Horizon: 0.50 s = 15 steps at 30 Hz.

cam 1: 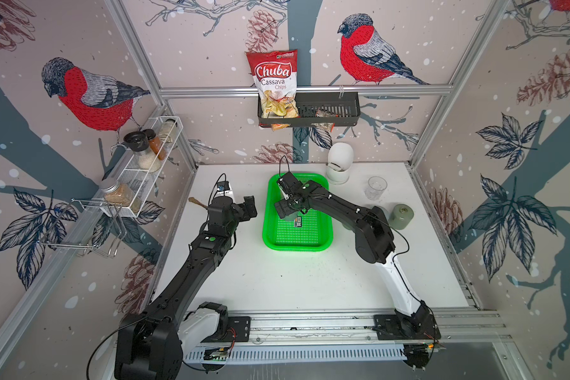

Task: Take the tea canister out of the basket
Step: Pick up the tea canister from the basket.

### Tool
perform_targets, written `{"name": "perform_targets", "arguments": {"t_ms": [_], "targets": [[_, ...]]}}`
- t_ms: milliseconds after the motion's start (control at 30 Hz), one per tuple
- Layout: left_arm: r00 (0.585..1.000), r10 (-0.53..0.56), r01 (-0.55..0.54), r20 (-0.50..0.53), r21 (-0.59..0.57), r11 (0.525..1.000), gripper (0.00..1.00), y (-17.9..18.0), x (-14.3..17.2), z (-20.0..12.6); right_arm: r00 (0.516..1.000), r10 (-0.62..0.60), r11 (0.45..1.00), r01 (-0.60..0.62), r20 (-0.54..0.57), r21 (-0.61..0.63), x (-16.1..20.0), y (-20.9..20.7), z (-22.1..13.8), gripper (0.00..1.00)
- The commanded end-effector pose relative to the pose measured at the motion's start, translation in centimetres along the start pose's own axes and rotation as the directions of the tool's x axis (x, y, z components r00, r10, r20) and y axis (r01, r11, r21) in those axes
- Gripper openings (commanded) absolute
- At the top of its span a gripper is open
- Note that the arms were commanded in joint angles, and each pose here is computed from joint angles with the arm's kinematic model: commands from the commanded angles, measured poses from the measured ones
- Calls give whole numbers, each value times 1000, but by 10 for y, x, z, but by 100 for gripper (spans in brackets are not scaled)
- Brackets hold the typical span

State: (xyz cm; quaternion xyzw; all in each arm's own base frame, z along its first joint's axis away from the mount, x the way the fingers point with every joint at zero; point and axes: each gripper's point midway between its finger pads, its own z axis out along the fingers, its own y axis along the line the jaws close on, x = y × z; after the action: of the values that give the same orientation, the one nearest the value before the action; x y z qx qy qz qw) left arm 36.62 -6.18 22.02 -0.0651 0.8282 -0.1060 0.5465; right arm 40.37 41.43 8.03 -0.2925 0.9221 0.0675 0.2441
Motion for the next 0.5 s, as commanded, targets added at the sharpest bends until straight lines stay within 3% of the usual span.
{"name": "perform_targets", "arguments": {"t_ms": [0,200,467], "targets": [[1000,7,-7,14,-9,1000,97,1,-3,0,1000,18,1000,-18,7,-21,-3,3,2,100],[1000,8,-8,14,-8,1000,97,1,-3,0,1000,21,1000,-21,5,-22,-5,1,7,98],[1000,9,-9,14,-8,1000,97,0,-4,1,1000,18,999,-18,2,-42,-5,2,8,88]]}}
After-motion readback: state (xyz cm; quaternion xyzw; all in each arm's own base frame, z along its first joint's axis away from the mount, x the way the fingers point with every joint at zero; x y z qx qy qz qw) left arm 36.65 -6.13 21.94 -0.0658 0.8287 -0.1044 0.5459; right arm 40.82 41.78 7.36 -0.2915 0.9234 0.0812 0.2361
